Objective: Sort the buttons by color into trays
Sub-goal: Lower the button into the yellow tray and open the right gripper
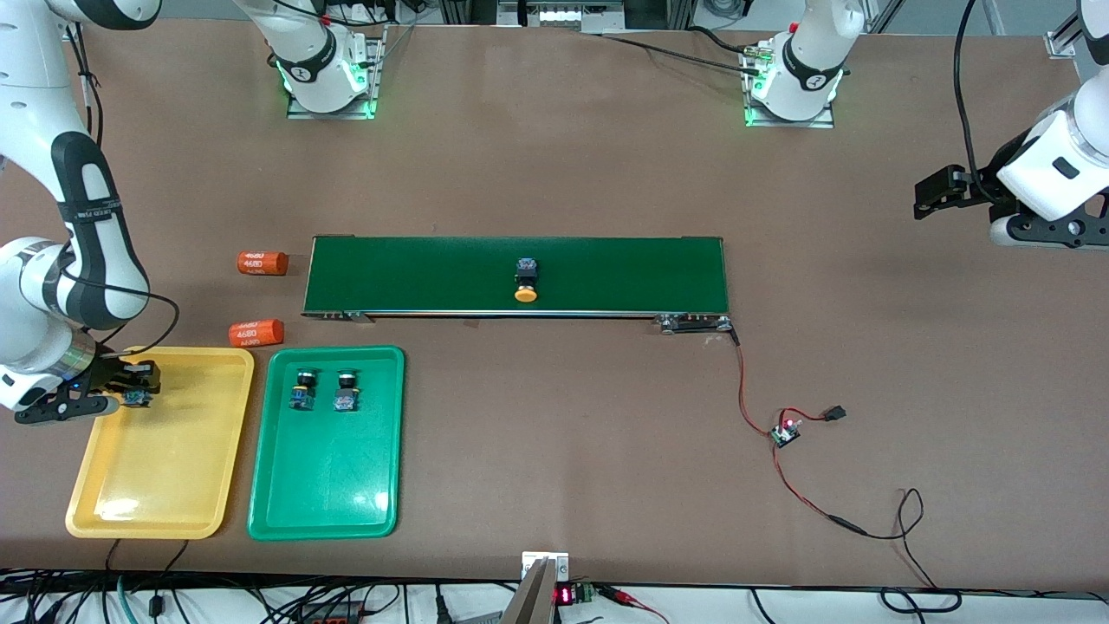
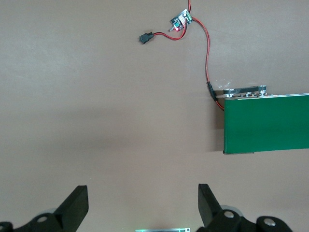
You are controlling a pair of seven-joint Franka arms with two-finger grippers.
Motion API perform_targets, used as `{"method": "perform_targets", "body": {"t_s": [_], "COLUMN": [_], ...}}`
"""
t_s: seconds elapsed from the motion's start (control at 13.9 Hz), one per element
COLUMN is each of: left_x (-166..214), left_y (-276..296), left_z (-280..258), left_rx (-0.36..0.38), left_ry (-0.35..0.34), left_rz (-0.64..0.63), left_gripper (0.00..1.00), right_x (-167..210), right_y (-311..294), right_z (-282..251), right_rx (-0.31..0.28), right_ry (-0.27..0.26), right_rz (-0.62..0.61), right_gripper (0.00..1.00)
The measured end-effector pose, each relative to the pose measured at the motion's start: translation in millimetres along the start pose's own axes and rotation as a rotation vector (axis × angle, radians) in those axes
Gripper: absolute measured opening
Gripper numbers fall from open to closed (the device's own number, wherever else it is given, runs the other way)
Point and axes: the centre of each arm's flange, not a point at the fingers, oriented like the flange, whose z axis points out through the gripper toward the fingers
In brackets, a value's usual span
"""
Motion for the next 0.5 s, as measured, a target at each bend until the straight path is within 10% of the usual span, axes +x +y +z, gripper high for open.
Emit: {"method": "perform_targets", "body": {"t_s": [0.22, 0.5], "left_x": [0.0, 0.0], "left_y": [0.0, 0.0], "left_z": [0.0, 0.0], "left_rx": [0.000, 0.000], "left_ry": [0.000, 0.000], "left_rz": [0.000, 0.000], "left_gripper": [1.00, 1.00], "right_x": [4.9, 12.5], "right_y": [-6.5, -15.6], "right_z": [2.3, -1.2], "right_rx": [0.003, 0.010], "right_ry": [0.017, 0.034], "right_rz": [-0.008, -0.021], "right_gripper": [0.45, 0.82]}}
